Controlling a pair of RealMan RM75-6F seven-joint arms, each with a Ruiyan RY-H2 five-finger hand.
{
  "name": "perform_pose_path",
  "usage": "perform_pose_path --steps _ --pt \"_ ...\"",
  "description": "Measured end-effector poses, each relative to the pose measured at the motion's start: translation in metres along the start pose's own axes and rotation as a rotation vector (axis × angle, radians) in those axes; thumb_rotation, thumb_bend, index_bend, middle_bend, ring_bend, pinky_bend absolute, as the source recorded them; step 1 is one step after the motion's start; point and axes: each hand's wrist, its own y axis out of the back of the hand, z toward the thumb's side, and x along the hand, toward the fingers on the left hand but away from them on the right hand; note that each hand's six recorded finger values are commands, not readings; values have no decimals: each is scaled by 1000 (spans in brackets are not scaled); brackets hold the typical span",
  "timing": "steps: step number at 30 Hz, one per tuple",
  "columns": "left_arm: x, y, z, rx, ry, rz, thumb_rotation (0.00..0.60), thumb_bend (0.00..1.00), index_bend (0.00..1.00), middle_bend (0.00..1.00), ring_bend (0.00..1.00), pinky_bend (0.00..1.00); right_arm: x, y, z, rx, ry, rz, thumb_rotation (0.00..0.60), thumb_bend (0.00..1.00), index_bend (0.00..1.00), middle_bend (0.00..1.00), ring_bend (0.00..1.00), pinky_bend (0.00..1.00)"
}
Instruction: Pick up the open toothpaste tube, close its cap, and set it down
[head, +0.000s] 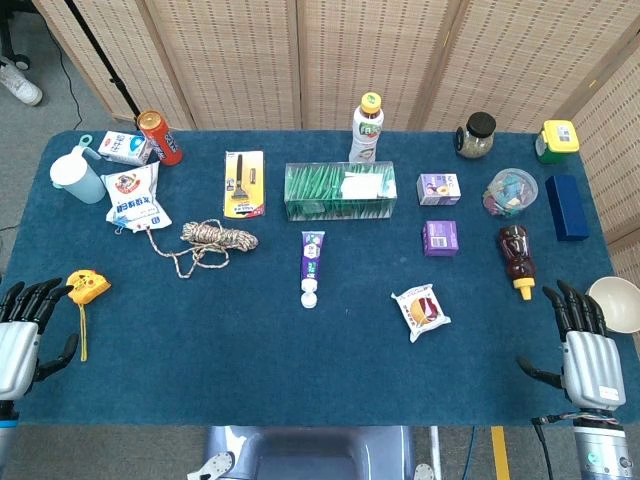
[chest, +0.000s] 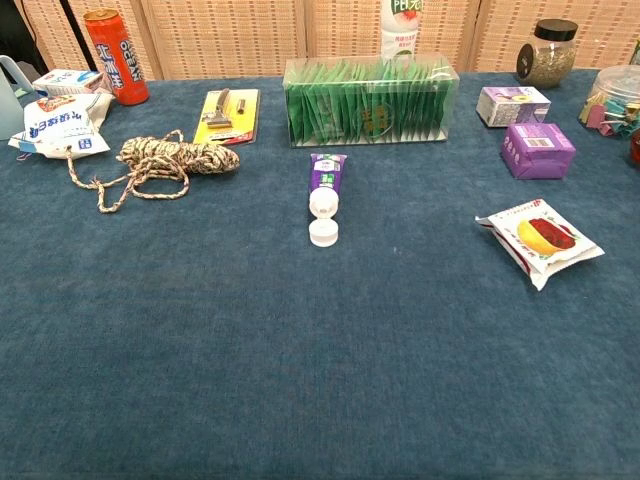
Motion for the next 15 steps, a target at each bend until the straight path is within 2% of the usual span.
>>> perform_pose_path --steps 15 --pt "-1 1 -2 1 7 2 600 380 185 133 118 51 1 2 0 1 0 -5 600 0 87 27 0 0"
